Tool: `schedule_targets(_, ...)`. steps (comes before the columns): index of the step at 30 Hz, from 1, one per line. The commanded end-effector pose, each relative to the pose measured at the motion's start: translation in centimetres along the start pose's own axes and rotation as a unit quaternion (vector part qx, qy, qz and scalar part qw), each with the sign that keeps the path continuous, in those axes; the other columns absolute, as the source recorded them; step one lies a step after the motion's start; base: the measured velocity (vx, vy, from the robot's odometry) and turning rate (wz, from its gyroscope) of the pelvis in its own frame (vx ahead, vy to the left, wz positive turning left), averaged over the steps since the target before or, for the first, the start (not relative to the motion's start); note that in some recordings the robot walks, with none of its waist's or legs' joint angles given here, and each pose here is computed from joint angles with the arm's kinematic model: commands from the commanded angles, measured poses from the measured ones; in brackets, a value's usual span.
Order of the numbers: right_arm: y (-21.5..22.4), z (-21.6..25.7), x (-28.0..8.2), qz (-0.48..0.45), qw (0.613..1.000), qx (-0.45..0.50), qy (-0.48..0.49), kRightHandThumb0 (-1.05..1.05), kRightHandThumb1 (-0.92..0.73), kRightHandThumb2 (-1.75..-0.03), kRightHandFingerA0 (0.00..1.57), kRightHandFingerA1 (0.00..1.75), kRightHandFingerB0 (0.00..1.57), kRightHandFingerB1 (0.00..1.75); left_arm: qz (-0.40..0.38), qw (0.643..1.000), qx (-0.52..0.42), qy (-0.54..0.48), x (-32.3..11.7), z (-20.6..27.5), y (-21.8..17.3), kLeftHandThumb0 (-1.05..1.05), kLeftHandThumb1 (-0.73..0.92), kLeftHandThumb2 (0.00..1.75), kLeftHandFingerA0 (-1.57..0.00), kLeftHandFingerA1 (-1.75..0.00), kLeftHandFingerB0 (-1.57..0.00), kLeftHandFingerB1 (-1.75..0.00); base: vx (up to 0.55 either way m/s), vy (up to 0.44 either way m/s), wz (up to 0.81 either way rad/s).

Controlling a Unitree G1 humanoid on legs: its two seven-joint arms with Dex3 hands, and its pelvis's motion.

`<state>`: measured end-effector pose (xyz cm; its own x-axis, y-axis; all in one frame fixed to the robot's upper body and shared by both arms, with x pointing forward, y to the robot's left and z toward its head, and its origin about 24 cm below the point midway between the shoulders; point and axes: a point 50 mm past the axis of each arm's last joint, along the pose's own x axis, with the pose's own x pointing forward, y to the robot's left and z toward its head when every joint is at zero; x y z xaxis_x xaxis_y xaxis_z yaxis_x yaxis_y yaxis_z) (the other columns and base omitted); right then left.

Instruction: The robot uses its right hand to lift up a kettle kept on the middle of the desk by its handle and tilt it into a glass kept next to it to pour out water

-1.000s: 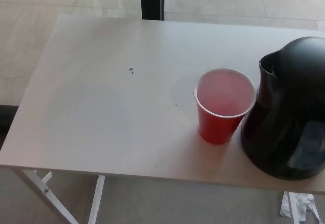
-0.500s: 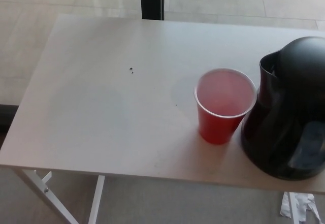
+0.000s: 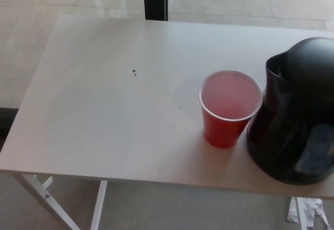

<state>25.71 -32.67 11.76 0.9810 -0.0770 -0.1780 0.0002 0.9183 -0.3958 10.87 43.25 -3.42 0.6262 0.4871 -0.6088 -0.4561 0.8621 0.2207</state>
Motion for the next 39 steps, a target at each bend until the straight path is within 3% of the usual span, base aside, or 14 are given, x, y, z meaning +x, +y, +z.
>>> schedule_targets(1, -0.1, -0.9, -0.4, 0.004, 0.999, -0.019, 0.031, -0.27, -0.66, -0.59, 0.86, 0.74, 0.4, 0.38, 0.006, 1.0, 0.015, -0.008, 0.0, 0.4, 0.2, -0.81, 0.68, 1.06, -0.45, -0.6, -0.28, -0.52, 0.0, 0.0, 0.0)
schedule_targets(4, -0.2, -1.1, -0.4, 0.02, 0.999, 0.023, 0.026, -0.05, -0.68, -0.89, 0.93, 1.65, 0.87, 0.65, 0.008, 1.0, 0.013, -0.004, 0.0, 0.4, 0.2, -0.8, 0.85, 0.65, -0.51, -0.53, -0.32, -0.39, 0.0, 0.0, 0.0)
schedule_targets(9, 0.3, -0.7, -0.4, 0.02, 0.999, -0.004, -0.026, 0.02, -0.55, -1.27, 1.22, 1.42, 1.01, 1.21, 0.007, 1.0, 0.011, -0.005, -0.1, 0.3, 0.4, -0.8, 0.87, 0.65, -0.51, -0.53, -0.33, -0.39, 0.0, 0.0, 0.0)
schedule_targets(10, 0.4, -0.6, -0.4, 0.009, 1.0, -0.014, -0.025, 0.01, -0.51, -1.36, 0.95, 1.72, 0.88, 1.5, 0.007, 1.0, 0.01, -0.004, -0.1, 0.3, 0.4, -0.81, 0.86, 0.65, -0.51, -0.53, -0.33, -0.39, 0.0, 0.0, 0.0)
schedule_targets(15, 0.9, -0.4, -0.6, -0.01, 0.998, -0.039, -0.047, -0.01, -0.55, -1.21, 1.22, 1.48, 0.98, 1.29, 0.009, 1.0, 0.013, -0.002, 0.0, 0.2, 0.3, -0.81, 0.87, 0.66, -0.53, -0.51, -0.33, -0.39, 0.0, 0.0, 0.0)
schedule_targets(17, 1.2, 0.0, -0.7, -0.005, 0.995, -0.068, -0.07, -0.01, -0.53, -1.24, 0.89, 1.75, 0.81, 1.54, 0.01, 1.0, 0.014, -0.001, 0.0, 0.3, 0.3, -0.81, 0.88, 0.66, -0.53, -0.51, -0.33, -0.38, 0.0, 0.0, 0.0)
schedule_targets(27, 1.4, 1.7, -0.3, -0.026, 0.991, -0.046, -0.126, 0.03, -0.5, -1.34, 0.95, 1.75, 0.78, 1.73, 0.01, 1.0, 0.018, -0.007, 0.1, 0.8, 0.4, -0.82, 0.88, 0.66, -0.53, -0.49, -0.34, -0.37, 0.0, 0.0, 0.0)
schedule_targets(28, 1.2, 1.9, -0.3, -0.039, 0.99, -0.061, -0.119, -0.03, -0.51, -1.21, 1.25, 1.49, 1.09, 1.37, 0.009, 1.0, 0.017, -0.009, 0.0, 0.8, 0.5, -0.83, 0.88, 0.66, -0.52, -0.5, -0.33, -0.38, 0.0, 0.0, 0.0)
schedule_targets(29, 0.9, 2.1, -0.4, -0.051, 0.99, -0.076, -0.104, -0.08, -0.6, -1.04, 0.88, 1.75, 0.75, 1.73, 0.01, 1.0, 0.015, -0.008, 0.0, 0.9, 0.6, -0.88, 0.74, 1.1, -0.47, -0.59, -0.28, -0.5, 0.0, 0.0, 0.0)
schedule_targets(31, 0.4, 2.3, -0.2, -0.07, 0.992, -0.041, -0.097, -0.04, -0.58, -1.1, 0.94, 1.75, 0.75, 1.64, 0.009, 1.0, 0.008, -0.01, 0.0, 1.1, 0.6, -0.85, 0.88, 0.66, -0.5, -0.5, -0.33, -0.38, 0.0, 0.0, 0.0)
schedule_targets(32, 0.0, 2.5, -0.2, -0.085, 0.992, 0.004, -0.092, 0.0, -0.53, -1.22, 0.95, 1.75, 0.82, 1.58, 0.01, 1.0, 0.011, -0.012, 0.1, 1.2, 0.7, -0.86, 0.72, 1.09, -0.47, -0.6, -0.29, -0.51, 0.0, 0.0, 0.0)
schedule_targets(36, -0.5, 3.1, 0.0, -0.11, 0.989, 0.04, -0.092, 0.05, -0.45, -1.35, 0.91, 1.75, 0.81, 1.58, 0.014, 1.0, 0.017, -0.011, 0.0, 1.2, 0.8, -0.88, 0.74, 1.1, -0.47, -0.59, -0.28, -0.5, 0.0, 0.0, 0.0)
schedule_targets(37, -0.7, 3.4, 0.0, -0.116, 0.988, 0.054, -0.091, 0.03, -0.45, -1.38, 0.92, 1.75, 0.76, 1.65, 0.015, 1.0, 0.016, -0.011, 0.0, 1.1, 0.8, -0.83, 0.88, 0.66, -0.54, -0.52, -0.33, -0.38, 0.0, 0.0, 0.0)
schedule_targets(39, -1.1, 3.8, 0.1, -0.13, 0.986, 0.061, -0.086, 0.0, -0.4, -1.41, 0.9, 1.75, 0.82, 1.59, 0.013, 1.0, 0.005, -0.011, 0.0, 1.1, 0.9, -0.85, 0.72, 1.09, -0.46, -0.61, -0.27, -0.51, 0.0, 0.0, 0.0)
